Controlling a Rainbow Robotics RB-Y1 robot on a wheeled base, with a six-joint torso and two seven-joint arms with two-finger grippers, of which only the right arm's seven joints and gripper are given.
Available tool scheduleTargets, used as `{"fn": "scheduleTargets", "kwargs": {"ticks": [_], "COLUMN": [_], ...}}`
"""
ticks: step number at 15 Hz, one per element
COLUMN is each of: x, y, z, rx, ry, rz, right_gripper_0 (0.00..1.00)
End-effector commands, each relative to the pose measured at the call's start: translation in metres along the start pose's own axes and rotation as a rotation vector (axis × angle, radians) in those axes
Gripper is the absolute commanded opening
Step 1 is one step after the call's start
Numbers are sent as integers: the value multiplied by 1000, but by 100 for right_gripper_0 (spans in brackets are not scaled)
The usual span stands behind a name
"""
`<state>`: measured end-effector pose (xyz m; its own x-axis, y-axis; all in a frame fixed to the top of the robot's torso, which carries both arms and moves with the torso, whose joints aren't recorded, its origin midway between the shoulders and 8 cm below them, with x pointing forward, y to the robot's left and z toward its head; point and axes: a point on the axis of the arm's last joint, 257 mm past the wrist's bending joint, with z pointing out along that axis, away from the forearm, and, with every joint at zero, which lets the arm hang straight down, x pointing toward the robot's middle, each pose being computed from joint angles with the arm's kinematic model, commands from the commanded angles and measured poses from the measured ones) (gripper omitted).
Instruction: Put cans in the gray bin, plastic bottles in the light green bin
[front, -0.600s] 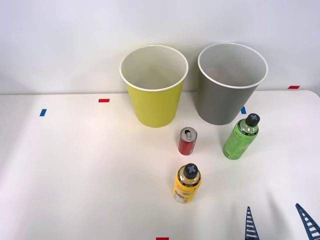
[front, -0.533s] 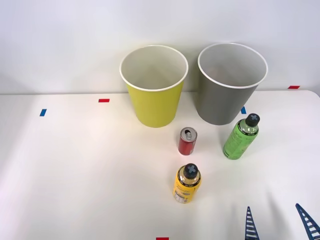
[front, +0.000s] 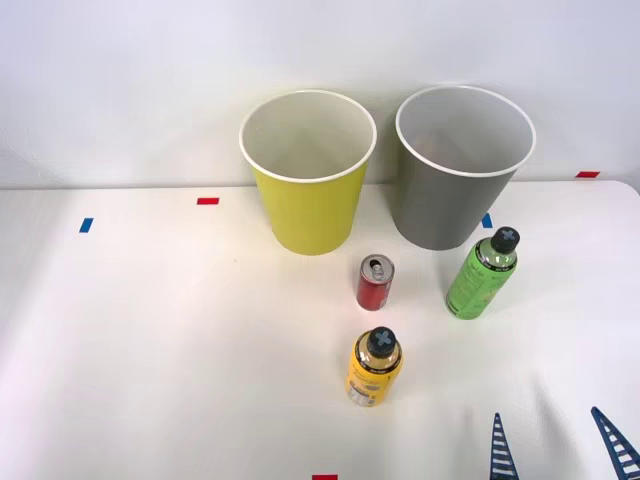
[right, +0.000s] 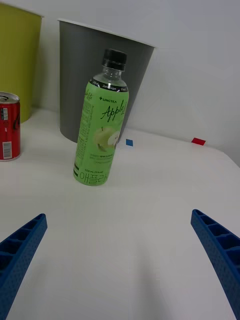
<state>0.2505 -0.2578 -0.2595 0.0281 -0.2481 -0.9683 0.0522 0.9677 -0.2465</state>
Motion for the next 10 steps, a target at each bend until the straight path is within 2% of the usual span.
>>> {"fn": "scheduleTargets", "kwargs": {"ticks": [1,10], "x": [0,0], "y": [0,0], "z": [0,0], "rx": [0,0], "ry": [0,0], "rz": [0,0], "right_gripper_0": [100,100]}}
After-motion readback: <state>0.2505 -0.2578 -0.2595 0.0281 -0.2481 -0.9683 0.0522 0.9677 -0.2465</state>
